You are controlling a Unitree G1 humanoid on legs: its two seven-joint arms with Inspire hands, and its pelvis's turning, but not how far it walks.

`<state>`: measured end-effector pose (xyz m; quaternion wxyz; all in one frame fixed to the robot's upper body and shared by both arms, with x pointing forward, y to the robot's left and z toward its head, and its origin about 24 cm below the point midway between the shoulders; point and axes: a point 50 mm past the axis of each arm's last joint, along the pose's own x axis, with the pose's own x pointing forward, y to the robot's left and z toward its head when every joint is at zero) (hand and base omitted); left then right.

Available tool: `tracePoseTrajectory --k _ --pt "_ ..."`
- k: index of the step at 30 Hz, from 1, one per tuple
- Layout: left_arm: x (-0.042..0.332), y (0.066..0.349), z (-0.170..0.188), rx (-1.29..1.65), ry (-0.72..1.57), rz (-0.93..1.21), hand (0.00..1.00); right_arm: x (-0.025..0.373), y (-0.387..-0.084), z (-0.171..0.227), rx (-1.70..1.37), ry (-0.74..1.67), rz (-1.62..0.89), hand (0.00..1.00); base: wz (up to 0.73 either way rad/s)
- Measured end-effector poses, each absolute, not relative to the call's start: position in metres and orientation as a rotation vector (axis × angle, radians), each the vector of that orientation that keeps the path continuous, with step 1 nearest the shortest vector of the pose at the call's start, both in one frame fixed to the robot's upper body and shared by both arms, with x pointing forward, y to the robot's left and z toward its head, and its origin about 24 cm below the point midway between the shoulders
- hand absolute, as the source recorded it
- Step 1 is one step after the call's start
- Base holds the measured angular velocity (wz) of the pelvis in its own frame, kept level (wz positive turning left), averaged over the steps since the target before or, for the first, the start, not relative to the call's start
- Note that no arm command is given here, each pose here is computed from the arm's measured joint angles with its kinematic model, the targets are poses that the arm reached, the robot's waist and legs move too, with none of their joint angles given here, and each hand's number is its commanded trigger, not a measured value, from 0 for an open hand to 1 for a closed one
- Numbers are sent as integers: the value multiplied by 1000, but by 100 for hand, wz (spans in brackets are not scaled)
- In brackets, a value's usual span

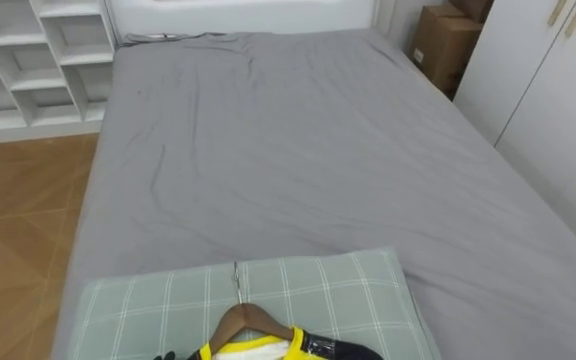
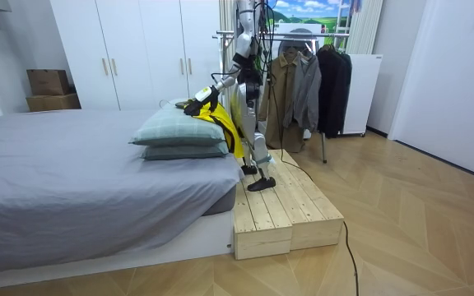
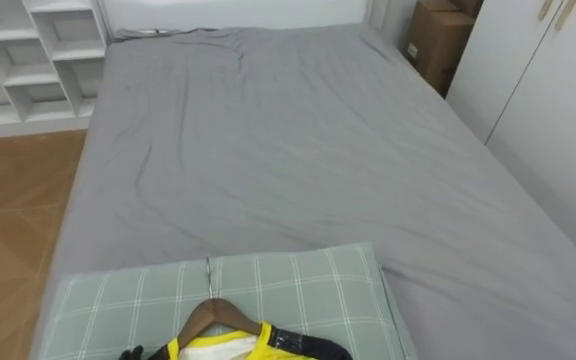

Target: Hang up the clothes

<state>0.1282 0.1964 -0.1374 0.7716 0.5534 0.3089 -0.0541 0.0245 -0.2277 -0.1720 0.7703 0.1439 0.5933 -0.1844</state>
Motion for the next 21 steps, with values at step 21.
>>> tracePoseTrajectory --k 21 --pt "154 200 -133 1154 677 -75 0 36 -228 -172 268 1300 -399 0 0"
